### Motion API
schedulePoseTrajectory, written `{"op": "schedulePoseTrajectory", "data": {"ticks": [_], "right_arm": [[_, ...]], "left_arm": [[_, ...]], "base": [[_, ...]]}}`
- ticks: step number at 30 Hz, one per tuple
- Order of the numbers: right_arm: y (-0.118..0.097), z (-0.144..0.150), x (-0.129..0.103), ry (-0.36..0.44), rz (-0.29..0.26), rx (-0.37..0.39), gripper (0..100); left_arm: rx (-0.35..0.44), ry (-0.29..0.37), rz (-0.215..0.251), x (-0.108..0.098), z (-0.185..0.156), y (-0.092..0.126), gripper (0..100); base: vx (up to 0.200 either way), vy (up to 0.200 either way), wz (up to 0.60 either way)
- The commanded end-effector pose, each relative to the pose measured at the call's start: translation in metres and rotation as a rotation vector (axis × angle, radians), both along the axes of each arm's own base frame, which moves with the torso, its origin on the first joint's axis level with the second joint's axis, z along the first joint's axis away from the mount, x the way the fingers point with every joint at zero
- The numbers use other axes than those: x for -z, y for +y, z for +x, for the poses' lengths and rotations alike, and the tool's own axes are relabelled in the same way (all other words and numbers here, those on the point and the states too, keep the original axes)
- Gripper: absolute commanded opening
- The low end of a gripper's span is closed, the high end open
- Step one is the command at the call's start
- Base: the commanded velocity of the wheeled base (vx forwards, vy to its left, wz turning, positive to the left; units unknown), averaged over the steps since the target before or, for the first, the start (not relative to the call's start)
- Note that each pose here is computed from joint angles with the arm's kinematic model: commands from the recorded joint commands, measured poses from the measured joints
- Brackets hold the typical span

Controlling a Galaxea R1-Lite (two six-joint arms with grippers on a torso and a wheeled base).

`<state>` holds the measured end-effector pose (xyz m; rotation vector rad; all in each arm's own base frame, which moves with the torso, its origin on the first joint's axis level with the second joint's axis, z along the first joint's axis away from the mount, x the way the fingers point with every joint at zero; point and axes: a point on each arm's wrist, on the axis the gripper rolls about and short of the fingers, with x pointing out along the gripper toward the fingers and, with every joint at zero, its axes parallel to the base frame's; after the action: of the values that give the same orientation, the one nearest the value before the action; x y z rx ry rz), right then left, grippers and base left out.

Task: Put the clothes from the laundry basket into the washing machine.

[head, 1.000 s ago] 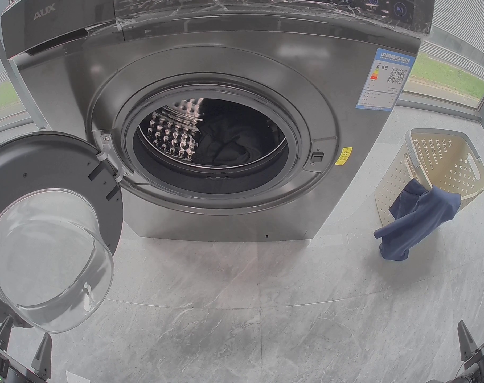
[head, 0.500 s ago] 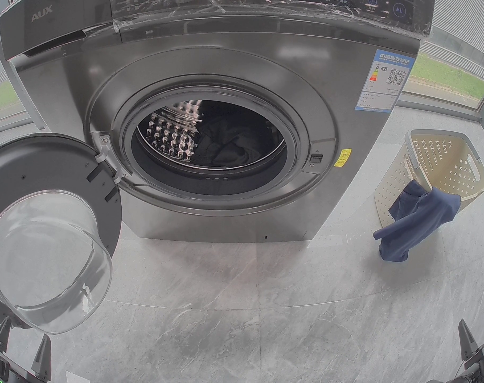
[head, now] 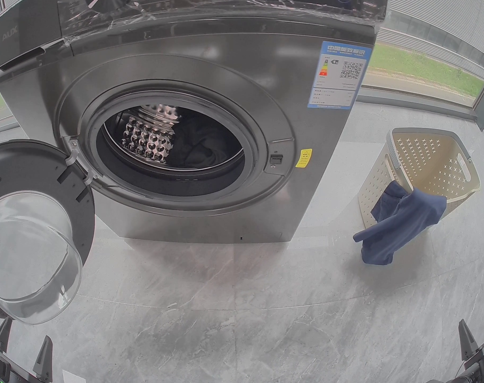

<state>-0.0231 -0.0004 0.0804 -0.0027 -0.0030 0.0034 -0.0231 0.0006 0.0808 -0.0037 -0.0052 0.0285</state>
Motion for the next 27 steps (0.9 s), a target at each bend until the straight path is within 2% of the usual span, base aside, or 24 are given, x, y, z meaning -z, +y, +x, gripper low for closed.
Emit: {"op": "schedulePoseTrajectory", "data": {"ticks": [1,5,20,23,27], "right_arm": [[0.0,0.0002,0.0047,0.003,0.0,0.0,100],[-0.0003,0.0002,0.0048,0.005,0.001,0.013,100],[-0.0004,0.0001,0.0044,0.003,0.0,0.014,100],[-0.0003,0.0002,0.0048,0.005,-0.002,0.017,100],[-0.0002,0.0001,0.0044,0.003,-0.002,0.016,100]], "left_arm": [[-0.001,0.013,0.001,0.005,0.001,0.0,100],[-0.002,0.014,-0.003,0.0049,0.0011,0.0,100],[0.001,0.011,-0.001,0.0048,0.001,0.0,100],[-0.004,0.012,-0.019,0.0048,0.0011,0.0002,100],[-0.007,0.011,-0.021,0.0048,0.001,0.0002,100]], "base": [[0.0,0.0,0.0],[0.0,0.0,0.0],[0.0,-0.2,0.0],[0.0,-0.2,0.0],[0.0,-0.2,0.0]]}}
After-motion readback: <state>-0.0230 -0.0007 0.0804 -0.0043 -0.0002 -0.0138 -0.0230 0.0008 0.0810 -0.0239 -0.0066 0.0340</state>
